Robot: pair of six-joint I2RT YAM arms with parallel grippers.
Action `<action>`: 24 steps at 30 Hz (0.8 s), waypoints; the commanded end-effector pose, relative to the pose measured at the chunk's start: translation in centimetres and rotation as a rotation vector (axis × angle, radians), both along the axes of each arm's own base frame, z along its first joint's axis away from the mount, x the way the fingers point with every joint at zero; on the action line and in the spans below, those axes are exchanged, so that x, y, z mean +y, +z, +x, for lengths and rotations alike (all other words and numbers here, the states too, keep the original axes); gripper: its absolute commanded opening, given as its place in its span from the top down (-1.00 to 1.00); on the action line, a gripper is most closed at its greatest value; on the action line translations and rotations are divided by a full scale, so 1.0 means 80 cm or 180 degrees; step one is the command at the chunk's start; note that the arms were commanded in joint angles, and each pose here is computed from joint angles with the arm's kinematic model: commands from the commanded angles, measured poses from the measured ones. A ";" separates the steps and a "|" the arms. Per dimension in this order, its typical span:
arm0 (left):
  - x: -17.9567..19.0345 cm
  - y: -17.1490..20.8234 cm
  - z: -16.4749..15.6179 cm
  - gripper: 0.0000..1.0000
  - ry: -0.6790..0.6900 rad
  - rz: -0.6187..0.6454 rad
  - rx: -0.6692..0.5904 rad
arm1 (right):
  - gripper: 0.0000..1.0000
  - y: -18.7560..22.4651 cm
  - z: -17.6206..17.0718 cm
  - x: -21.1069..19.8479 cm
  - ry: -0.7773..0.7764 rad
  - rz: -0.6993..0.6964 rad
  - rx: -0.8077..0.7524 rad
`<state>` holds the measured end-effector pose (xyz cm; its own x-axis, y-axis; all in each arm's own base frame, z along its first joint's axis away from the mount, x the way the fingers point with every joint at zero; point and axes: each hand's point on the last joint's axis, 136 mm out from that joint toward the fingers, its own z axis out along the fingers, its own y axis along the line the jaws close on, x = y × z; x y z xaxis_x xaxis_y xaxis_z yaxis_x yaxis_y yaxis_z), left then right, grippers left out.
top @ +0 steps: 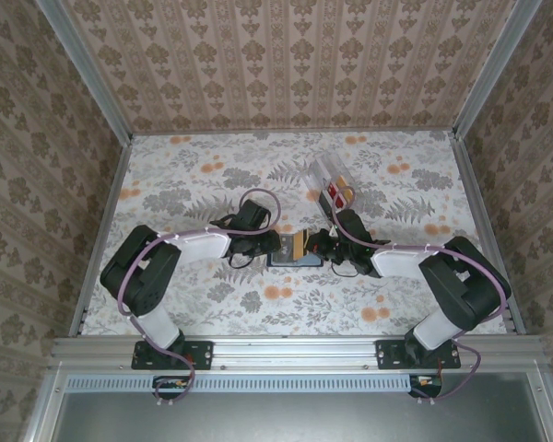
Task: Put the credit cards into the card holder
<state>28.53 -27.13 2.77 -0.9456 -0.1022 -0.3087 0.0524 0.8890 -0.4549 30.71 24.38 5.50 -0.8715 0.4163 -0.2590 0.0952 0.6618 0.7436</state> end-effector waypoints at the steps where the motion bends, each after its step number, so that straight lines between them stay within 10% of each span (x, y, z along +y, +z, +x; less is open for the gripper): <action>1: 0.003 -0.017 -0.012 0.30 -0.0061 0.0122 0.0156 | 1.00 -0.014 -0.010 0.000 0.0025 0.0071 0.0129; 24: 0.001 -0.015 -0.012 0.30 -0.0045 0.0104 0.0156 | 1.00 0.005 -0.008 0.001 0.0017 0.0080 0.0059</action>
<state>28.42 -27.30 2.75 -0.9461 -0.0982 -0.3087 0.0565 0.8883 -0.4557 30.07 23.90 6.00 -0.8703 0.4272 -0.2452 0.1077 0.6508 0.7515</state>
